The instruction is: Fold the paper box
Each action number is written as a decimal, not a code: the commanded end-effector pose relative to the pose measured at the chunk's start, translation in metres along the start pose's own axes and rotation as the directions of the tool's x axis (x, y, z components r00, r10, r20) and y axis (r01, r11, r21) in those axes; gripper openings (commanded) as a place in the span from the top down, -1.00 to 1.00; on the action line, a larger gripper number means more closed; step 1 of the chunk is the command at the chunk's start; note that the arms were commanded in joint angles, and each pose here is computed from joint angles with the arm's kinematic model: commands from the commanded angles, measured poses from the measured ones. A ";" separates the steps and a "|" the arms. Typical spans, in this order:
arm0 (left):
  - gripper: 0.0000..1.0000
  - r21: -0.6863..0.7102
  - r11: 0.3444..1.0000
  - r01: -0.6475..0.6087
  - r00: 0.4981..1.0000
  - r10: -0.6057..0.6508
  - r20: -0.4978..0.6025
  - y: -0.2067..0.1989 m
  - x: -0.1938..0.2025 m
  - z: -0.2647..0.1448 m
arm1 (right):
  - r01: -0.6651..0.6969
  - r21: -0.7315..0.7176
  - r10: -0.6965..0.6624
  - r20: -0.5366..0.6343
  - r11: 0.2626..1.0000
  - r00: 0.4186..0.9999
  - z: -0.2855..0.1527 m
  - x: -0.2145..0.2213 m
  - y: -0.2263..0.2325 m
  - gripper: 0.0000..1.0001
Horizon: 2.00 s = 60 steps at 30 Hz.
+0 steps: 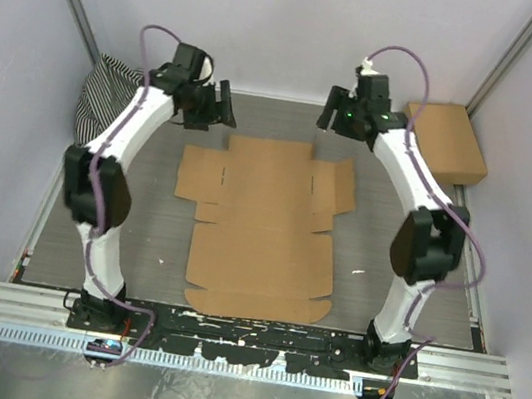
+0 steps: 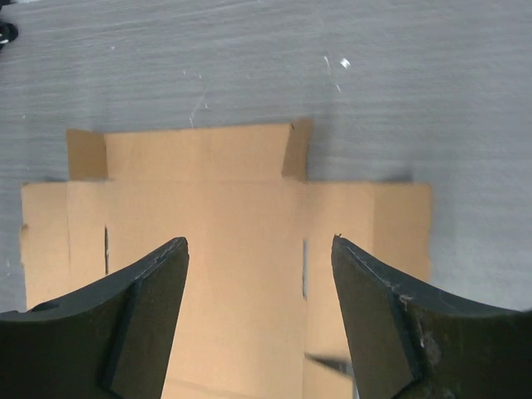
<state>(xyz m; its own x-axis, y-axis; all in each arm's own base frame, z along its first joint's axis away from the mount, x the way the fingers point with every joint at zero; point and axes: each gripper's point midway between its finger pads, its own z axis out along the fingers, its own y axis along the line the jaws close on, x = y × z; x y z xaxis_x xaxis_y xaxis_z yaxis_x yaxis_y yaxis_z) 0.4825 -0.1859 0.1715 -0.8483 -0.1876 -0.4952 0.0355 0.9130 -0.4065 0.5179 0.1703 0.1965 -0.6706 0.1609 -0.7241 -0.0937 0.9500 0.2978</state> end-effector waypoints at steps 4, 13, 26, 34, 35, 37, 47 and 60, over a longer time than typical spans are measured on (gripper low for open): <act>-0.70 -0.039 0.994 0.105 0.994 -0.107 -0.036 0.039 0.114 -0.047 | -0.058 0.077 0.069 -0.154 0.995 0.986 -0.063 0.101 -0.036 -0.40; -0.69 -0.079 0.985 0.154 0.977 -0.164 -0.140 0.070 0.199 -0.041 | -0.089 0.098 0.110 -0.235 0.991 0.966 -0.079 0.171 -0.054 -0.33; -0.66 -0.110 0.982 0.156 0.965 -0.176 -0.194 0.082 0.214 -0.020 | -0.091 0.065 0.106 -0.310 0.994 0.945 -0.063 0.209 -0.058 -0.17; -0.63 -0.131 0.982 0.136 0.963 -0.162 -0.215 0.087 0.214 -0.008 | -0.079 0.062 0.095 -0.331 0.995 0.939 -0.054 0.216 -0.056 -0.15; -0.62 -0.130 0.982 0.138 0.962 -0.164 -0.220 0.087 0.214 -0.006 | -0.079 0.061 0.094 -0.334 0.995 0.938 -0.053 0.217 -0.055 -0.14; -0.58 -0.126 0.983 0.135 0.960 -0.161 -0.228 0.086 0.215 -0.002 | -0.072 0.055 0.086 -0.338 0.996 0.937 -0.052 0.219 -0.051 -0.13; -0.07 -0.058 0.993 0.105 0.963 -0.116 -0.243 0.060 0.210 0.002 | -0.056 0.032 0.063 -0.328 0.998 0.943 -0.055 0.214 -0.034 0.06; 0.02 0.004 0.998 0.065 0.981 -0.063 -0.184 0.023 0.191 -0.016 | -0.040 -0.004 0.037 -0.283 0.999 0.958 -0.065 0.192 -0.018 0.07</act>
<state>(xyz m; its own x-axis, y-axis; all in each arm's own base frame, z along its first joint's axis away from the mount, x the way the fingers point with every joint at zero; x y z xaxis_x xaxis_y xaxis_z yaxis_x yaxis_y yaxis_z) 0.3017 -0.1790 0.0534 -0.9476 -0.1796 -0.2643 -0.0604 0.9128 -0.4039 0.3285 0.1565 0.0642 -0.8932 0.1018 -0.4381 -0.0393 0.9527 0.3015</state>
